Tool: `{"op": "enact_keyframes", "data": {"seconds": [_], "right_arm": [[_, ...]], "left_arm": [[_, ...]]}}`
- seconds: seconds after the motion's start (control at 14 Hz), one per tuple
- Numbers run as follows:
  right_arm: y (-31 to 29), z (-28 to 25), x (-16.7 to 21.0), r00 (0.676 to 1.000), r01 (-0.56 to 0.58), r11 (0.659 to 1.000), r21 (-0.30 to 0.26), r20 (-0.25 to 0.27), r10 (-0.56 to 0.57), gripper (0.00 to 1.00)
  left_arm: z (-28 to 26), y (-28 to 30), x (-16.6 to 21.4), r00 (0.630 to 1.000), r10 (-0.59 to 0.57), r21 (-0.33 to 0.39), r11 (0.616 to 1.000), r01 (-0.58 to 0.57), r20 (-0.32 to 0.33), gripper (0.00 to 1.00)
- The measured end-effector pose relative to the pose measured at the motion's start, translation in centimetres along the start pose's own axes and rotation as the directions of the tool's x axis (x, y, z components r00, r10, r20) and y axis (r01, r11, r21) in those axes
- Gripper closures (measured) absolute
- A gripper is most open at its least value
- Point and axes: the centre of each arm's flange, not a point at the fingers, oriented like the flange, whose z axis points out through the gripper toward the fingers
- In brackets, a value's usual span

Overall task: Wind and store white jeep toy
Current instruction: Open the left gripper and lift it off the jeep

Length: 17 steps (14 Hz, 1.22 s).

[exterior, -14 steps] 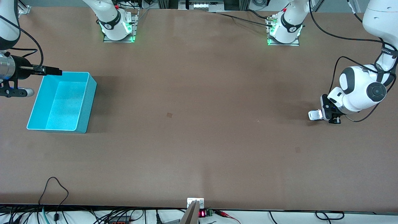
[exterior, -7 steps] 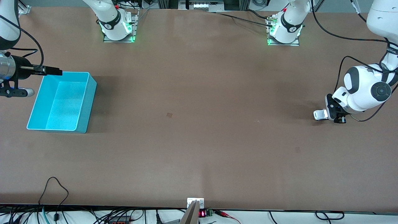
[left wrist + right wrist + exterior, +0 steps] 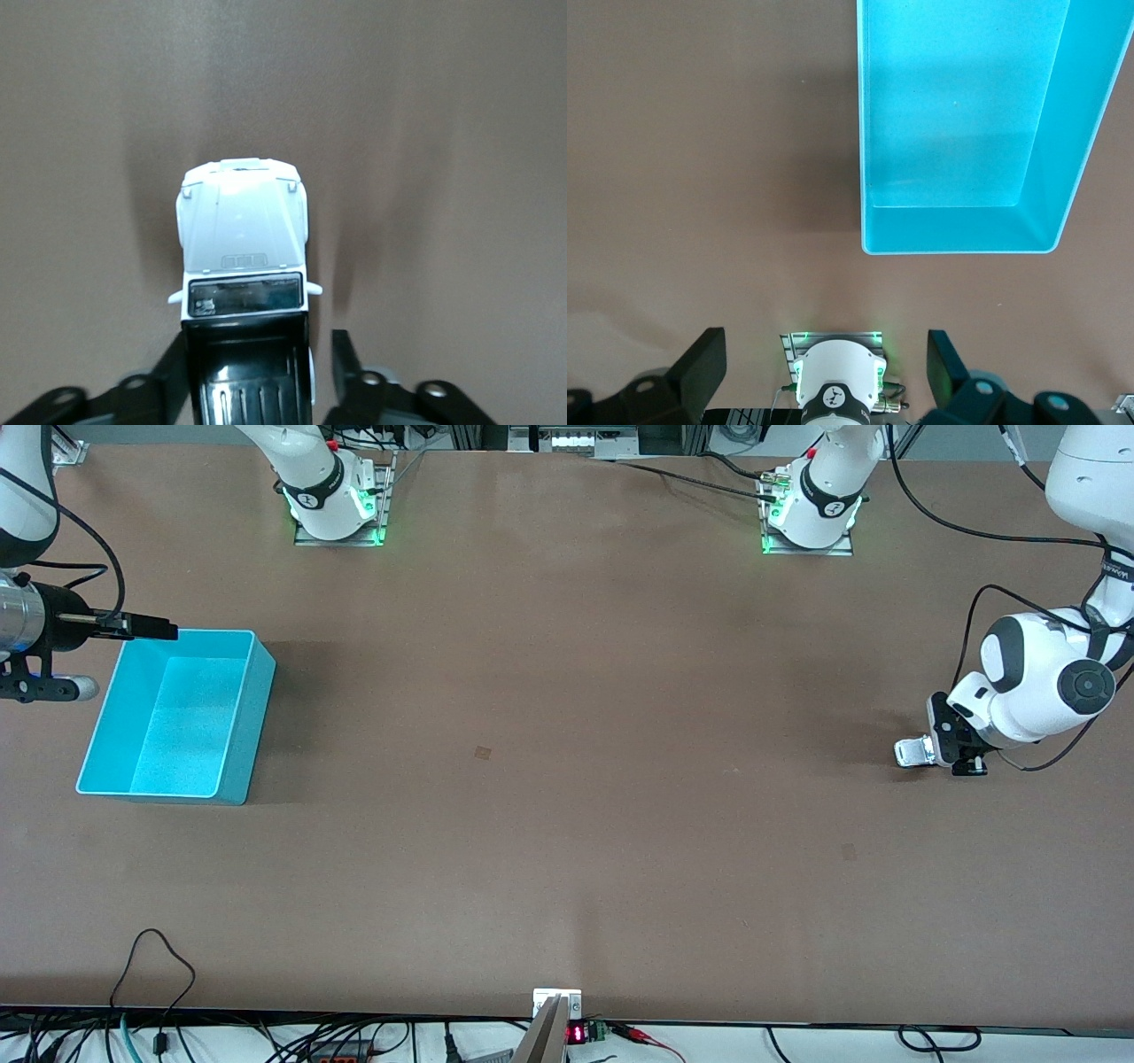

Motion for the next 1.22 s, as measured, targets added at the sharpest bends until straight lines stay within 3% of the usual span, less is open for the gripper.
{"op": "enact_keyframes", "data": {"seconds": [0.14,0.21,0.64,1.0,1.22], "right_arm": [[0.0,0.0,0.0,1.000,0.000,1.000,0.000,0.000,0.000,0.00],[0.0,0.0,0.0,1.000,0.000,1.000,0.000,0.000,0.000,0.00],[0.0,0.0,0.0,1.000,0.001,1.000,0.000,0.000,-0.001,0.00],[0.0,0.0,0.0,1.000,0.001,1.000,0.000,0.000,-0.001,0.00],[0.0,0.0,0.0,1.000,0.001,1.000,0.000,0.000,-0.001,0.00]], "left_arm": [[-1.6,-0.5,1.2,1.000,0.022,-0.014,1.000,-0.022,-0.002,0.05],[-3.3,-0.7,2.0,0.999,0.037,-0.027,0.999,-0.036,0.002,0.00],[-14.4,0.9,6.0,0.999,0.048,-0.077,0.996,-0.048,-0.001,0.00],[-18.3,-0.8,8.3,0.997,0.083,-0.017,0.996,-0.083,0.003,0.00],[-20.7,-1.9,10.5,0.996,0.077,0.025,0.997,-0.076,-0.054,0.00]]}}
